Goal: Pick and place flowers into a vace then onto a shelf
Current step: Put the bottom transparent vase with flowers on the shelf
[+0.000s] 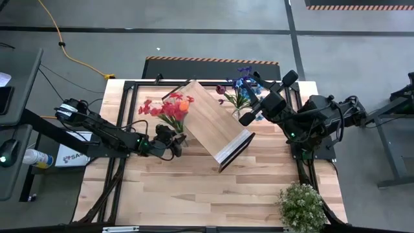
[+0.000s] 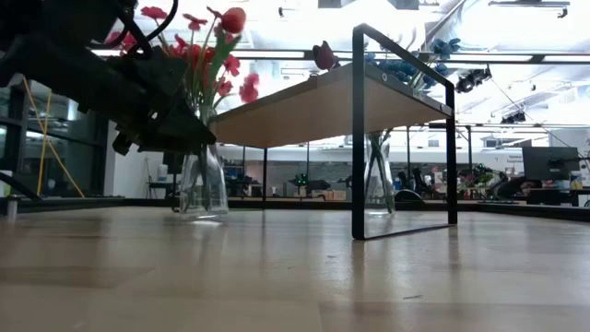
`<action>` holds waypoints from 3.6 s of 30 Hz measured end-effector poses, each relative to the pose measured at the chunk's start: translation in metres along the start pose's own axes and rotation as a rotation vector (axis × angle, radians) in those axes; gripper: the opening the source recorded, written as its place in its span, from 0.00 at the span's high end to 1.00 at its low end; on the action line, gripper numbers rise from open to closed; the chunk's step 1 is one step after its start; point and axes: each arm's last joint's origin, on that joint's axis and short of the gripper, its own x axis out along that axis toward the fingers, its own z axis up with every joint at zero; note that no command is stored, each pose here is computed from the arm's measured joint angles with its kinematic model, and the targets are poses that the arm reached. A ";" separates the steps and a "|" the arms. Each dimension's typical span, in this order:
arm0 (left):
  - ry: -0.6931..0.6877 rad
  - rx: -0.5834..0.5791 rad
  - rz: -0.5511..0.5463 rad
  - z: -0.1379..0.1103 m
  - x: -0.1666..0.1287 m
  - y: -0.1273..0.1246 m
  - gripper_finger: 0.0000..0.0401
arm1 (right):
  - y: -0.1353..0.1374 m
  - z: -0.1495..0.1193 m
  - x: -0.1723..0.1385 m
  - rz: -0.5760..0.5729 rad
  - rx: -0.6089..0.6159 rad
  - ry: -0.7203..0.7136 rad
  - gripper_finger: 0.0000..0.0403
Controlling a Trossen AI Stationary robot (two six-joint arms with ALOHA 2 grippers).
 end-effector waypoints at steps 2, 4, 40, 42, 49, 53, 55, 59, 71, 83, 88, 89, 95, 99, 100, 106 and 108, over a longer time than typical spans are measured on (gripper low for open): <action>0.000 0.000 0.000 0.000 0.000 0.000 0.43 | 0.000 0.000 0.000 0.000 0.000 0.000 0.75; 0.000 0.001 0.000 0.000 0.000 0.000 0.44 | 0.000 0.000 0.000 0.000 0.000 0.000 0.75; 0.156 0.111 0.002 0.022 -0.051 -0.061 0.50 | 0.000 0.000 0.000 0.000 -0.027 0.000 0.75; 0.165 0.135 0.012 0.032 -0.059 -0.069 0.50 | 0.000 0.000 0.000 0.000 -0.027 0.001 0.75; 0.114 0.157 0.007 0.061 -0.082 -0.089 0.50 | 0.000 0.000 0.000 0.000 -0.027 0.000 0.75; 0.101 0.147 -0.004 0.075 -0.092 -0.097 0.50 | 0.000 0.000 0.000 0.000 -0.028 0.000 0.75; 0.098 0.134 -0.010 0.083 -0.096 -0.101 0.50 | 0.000 0.000 0.000 0.000 -0.035 0.000 0.75; 0.075 0.134 -0.005 0.104 -0.103 -0.107 0.50 | 0.000 0.000 0.000 -0.001 -0.078 0.001 0.75; -0.072 0.184 0.085 0.160 -0.120 -0.110 0.50 | -0.002 -0.002 0.000 -0.053 -0.240 0.081 0.75; -0.052 0.229 0.272 0.191 -0.079 -0.089 0.50 | -0.010 -0.010 0.013 -0.164 -0.303 0.216 0.75; -0.055 0.272 0.361 0.207 -0.064 -0.073 0.50 | -0.022 -0.017 0.024 -0.259 -0.263 0.304 0.75; -0.060 0.269 0.374 0.211 -0.063 -0.069 0.50 | -0.026 -0.017 0.025 -0.274 -0.251 0.312 0.75; -0.081 0.249 0.408 0.234 -0.059 -0.050 0.50 | -0.046 -0.020 0.029 -0.349 -0.174 0.345 0.75; -0.096 0.242 0.368 0.247 -0.056 -0.041 0.50 | -0.058 -0.022 0.031 -0.399 -0.144 0.376 0.75; -0.105 0.243 0.361 0.250 -0.054 -0.040 0.50 | -0.063 -0.023 0.030 -0.412 -0.127 0.379 0.75; -0.148 0.204 0.265 0.266 -0.042 -0.034 0.50 | -0.080 -0.026 0.032 -0.472 -0.088 0.402 0.75; -0.133 0.215 0.250 0.263 -0.034 -0.029 0.50 | -0.086 -0.026 0.031 -0.489 -0.078 0.409 0.75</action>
